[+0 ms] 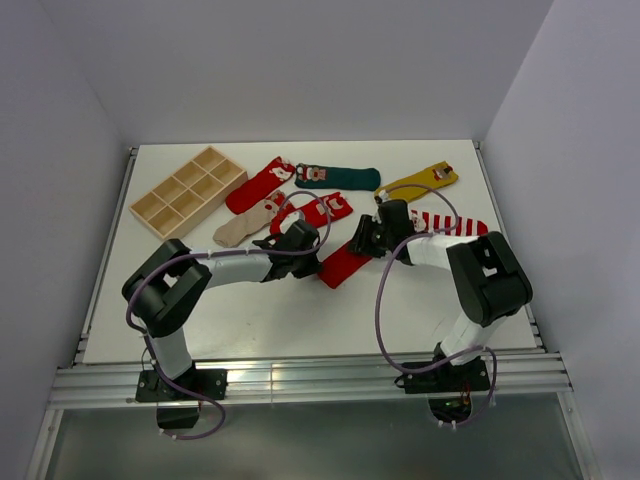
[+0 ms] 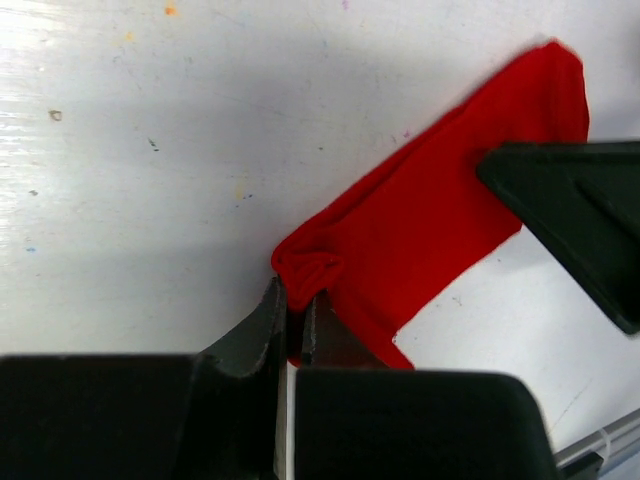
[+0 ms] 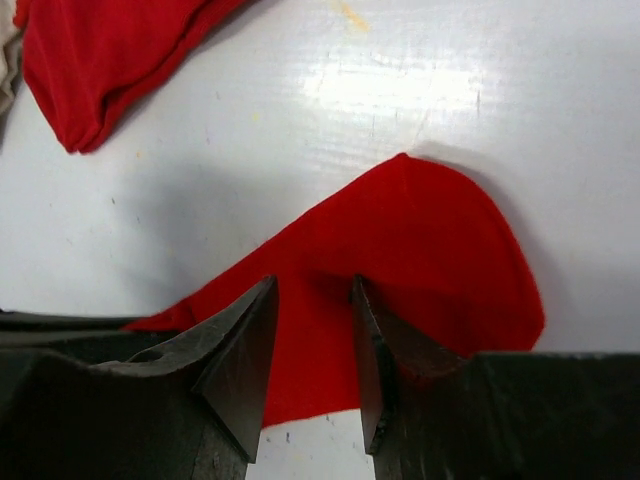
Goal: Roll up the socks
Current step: Roll the sock at the center of the board.
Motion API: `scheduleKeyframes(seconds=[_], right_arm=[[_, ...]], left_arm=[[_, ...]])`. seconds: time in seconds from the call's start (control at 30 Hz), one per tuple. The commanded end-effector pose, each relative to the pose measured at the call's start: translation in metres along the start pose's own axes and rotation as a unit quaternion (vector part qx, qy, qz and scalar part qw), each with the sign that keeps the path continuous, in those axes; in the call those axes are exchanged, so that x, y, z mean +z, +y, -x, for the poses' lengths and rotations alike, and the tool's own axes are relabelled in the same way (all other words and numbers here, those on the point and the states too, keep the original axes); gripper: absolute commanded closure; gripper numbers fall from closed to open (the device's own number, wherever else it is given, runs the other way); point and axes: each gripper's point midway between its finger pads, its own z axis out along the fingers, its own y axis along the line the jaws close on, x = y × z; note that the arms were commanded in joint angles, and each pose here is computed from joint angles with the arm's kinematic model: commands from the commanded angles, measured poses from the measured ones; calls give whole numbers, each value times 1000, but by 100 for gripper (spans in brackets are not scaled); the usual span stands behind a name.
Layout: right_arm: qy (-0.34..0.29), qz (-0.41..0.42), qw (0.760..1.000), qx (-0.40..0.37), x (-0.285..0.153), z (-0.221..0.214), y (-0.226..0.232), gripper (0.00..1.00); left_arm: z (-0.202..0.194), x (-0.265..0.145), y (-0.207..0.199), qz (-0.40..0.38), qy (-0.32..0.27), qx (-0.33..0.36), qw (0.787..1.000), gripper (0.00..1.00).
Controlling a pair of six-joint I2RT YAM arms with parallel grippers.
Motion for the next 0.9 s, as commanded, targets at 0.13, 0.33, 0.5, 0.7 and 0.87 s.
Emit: scheduleKeyframes(seconds=[0.13,0.33,0.5,0.7,0.87], right_arm=[[-42,17,998,-48,-37,-9,30,57],[-36,69,996,-31,-51,-39,61,60],[-20,91,995,-40,-48,-60,75,62],[5,84,996,-38,-33,-80,72,71],[33,45,998,-24,-28,-103,48,80]], left_arm=[[-1,0,17,53,2,24,998,100],[-1,1,19,59,1,23,998,100],[-3,2,18,59,5,22,998,100],[-1,2,17,61,1,21,998,100],[-1,3,20,72,2,15,997,100]])
